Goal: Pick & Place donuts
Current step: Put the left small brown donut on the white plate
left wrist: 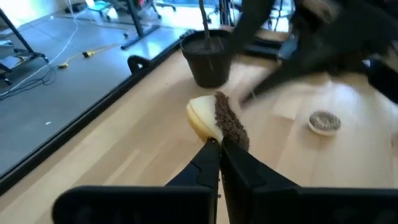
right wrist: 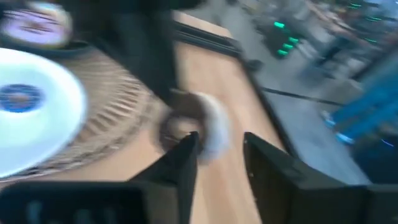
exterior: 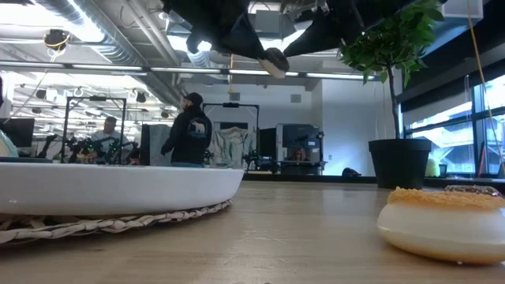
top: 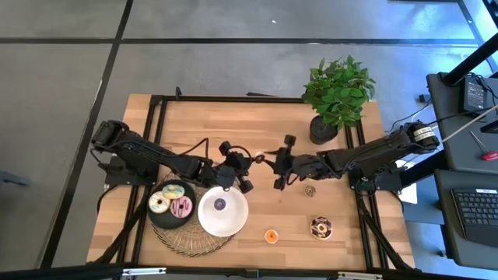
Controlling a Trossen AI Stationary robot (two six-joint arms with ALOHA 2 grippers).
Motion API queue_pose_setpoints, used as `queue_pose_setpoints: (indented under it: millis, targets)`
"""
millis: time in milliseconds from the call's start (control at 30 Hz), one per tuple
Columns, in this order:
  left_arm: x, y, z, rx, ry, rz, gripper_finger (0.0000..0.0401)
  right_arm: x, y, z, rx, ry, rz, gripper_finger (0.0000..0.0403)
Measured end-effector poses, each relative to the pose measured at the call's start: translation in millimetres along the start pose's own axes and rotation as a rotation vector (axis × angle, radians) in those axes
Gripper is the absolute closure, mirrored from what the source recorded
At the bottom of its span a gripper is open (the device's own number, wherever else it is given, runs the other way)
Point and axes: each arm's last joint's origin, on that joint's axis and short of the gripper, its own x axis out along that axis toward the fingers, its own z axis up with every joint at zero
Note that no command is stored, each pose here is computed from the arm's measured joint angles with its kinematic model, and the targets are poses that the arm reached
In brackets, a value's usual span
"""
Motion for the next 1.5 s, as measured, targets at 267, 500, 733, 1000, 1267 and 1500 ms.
queue_pose_setpoints:
  millis: [267, 500, 733, 1000, 1267, 1500]
  targets:
    - [-29, 5, -11, -0.083, 0.348, -0.340, 0.0398, -42, -15, -2, 0.047, 0.086, -0.220, 0.0198]
    - [-42, -16, -38, -0.145, 0.661, -0.563, 0.0398, -49, -21, -7, 0.098, 0.125, -0.233, 0.0185]
    - [-34, -32, -55, -0.165, 0.688, -0.521, 0.0398, -47, -18, -9, 0.093, 0.135, -0.225, 0.0185]
    - [-20, -40, -77, -0.159, 0.795, -0.511, 0.0396, -47, -18, -9, 0.111, 0.134, -0.220, 0.0185]
    - [-17, -39, -80, -0.155, 0.802, -0.484, 0.0395, -46, -18, -9, 0.109, 0.135, -0.219, 0.0185]
    - [-17, -39, -80, -0.153, 0.802, -0.485, 0.0395, -47, -18, -10, 0.099, 0.144, -0.219, 0.0185]
